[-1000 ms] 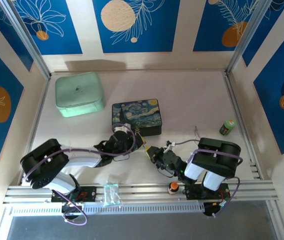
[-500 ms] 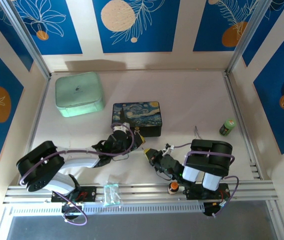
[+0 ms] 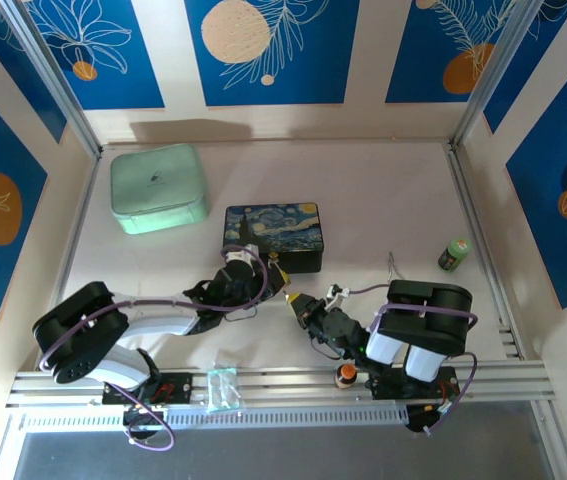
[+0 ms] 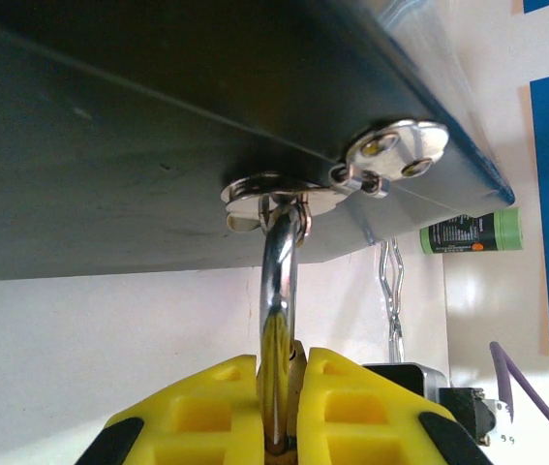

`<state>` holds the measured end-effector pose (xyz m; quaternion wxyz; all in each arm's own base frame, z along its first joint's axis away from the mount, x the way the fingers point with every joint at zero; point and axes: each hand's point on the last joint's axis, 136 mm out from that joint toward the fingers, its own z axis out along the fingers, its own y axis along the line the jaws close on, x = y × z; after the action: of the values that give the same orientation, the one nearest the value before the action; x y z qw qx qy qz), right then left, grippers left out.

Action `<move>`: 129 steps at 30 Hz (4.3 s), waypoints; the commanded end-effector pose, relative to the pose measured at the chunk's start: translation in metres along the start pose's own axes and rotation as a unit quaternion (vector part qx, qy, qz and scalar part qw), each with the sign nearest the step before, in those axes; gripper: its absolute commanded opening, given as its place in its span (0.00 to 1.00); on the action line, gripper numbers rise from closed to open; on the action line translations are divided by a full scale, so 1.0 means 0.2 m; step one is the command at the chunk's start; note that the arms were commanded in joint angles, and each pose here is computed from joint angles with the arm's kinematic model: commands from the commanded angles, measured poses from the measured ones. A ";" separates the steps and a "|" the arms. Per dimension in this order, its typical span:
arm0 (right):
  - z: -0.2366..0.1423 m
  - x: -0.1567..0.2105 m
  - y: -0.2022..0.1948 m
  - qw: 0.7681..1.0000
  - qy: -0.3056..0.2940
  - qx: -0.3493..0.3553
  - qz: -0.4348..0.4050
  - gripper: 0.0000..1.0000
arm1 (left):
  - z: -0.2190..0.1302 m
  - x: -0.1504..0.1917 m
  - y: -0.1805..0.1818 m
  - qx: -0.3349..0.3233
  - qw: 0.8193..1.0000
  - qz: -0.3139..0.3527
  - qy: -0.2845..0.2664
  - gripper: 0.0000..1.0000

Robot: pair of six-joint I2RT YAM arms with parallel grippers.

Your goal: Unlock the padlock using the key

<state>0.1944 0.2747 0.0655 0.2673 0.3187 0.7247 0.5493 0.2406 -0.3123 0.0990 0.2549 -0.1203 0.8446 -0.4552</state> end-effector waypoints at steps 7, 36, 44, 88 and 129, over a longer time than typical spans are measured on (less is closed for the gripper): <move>-0.01 -0.06 0.07 0.999 -0.028 -0.023 -0.006 0.00 | 0.00 -0.05 -0.10 0.041 0.999 0.003 -0.016 0.00; -0.04 -0.09 0.05 0.999 -0.042 -0.020 -0.009 0.00 | 0.02 -0.03 -0.05 0.033 0.999 0.008 -0.008 0.00; -0.03 -0.10 0.03 0.999 -0.041 -0.015 -0.007 0.00 | 0.02 -0.01 -0.11 0.059 0.998 -0.002 0.004 0.00; 0.00 -0.05 0.08 0.999 -0.022 -0.025 -0.023 0.00 | 0.00 -0.02 -0.14 0.064 0.998 0.008 0.009 0.00; 0.00 -0.17 0.24 0.991 -0.034 -0.065 -0.113 0.00 | 0.00 0.13 -0.30 0.141 0.987 -0.046 0.059 0.00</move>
<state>0.2156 0.2552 0.0856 0.3391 0.2691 0.7276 0.5322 0.2460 -0.3253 0.1019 0.2330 -0.1565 0.8139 -0.5087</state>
